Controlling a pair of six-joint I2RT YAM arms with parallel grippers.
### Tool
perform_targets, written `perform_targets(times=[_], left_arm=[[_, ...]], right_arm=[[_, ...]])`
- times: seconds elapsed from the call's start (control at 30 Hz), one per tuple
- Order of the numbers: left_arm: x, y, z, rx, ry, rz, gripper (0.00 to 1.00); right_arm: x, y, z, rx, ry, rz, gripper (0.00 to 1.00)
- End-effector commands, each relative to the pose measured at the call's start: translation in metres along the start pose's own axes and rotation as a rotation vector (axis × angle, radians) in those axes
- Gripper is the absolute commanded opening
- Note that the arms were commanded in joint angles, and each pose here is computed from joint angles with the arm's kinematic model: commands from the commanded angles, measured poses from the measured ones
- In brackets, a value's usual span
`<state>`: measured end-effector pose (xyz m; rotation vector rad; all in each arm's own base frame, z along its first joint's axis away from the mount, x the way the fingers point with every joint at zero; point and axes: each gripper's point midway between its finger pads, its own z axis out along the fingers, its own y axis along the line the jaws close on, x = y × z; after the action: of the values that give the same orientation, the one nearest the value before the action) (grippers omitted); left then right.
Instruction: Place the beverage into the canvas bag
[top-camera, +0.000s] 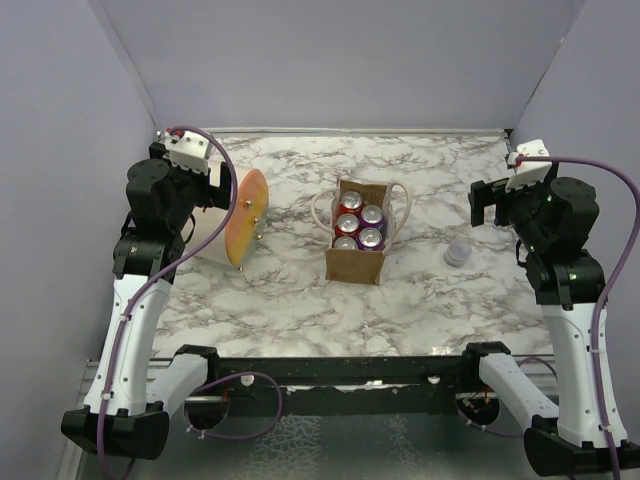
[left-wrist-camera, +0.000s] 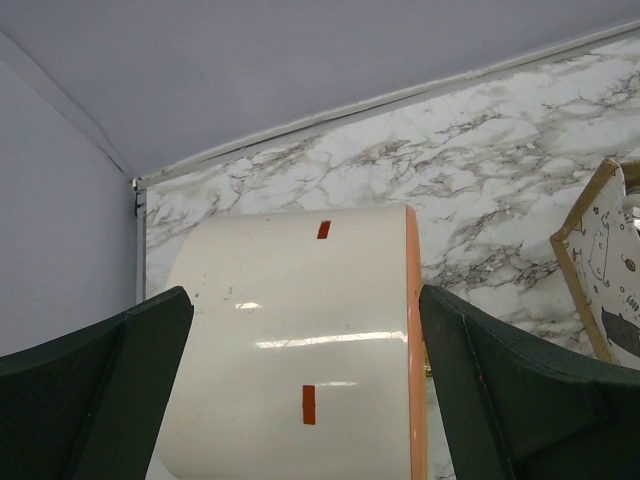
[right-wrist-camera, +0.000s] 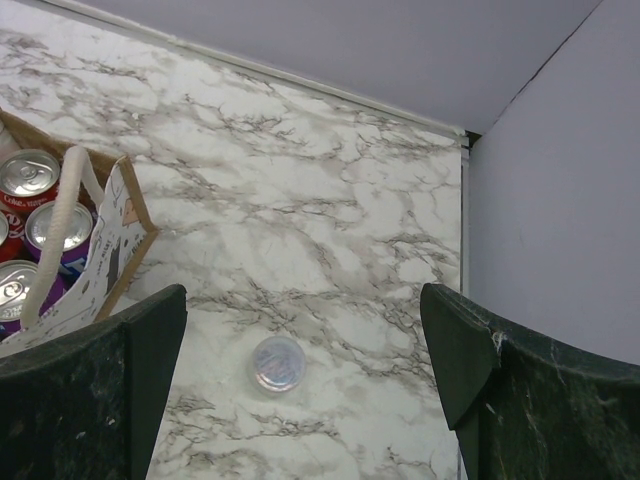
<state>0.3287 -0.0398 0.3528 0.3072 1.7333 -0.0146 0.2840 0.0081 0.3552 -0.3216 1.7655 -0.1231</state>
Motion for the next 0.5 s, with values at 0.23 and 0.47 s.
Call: perform_targets(times=[0.23,0.47], left_arm=[[-0.0164,0.0010,-0.0053,0.008,-0.044,-0.006,0.99],[-0.0161,0.0014,-0.0060,0.007,-0.042,-0.007,0.99]], right_arm=[[-0.0052,-0.0009,0.0005,0.000,-0.022,0.004,1.00],[-0.0066,-0.0006,0.0000,-0.003,-0.025,0.004,1.00]])
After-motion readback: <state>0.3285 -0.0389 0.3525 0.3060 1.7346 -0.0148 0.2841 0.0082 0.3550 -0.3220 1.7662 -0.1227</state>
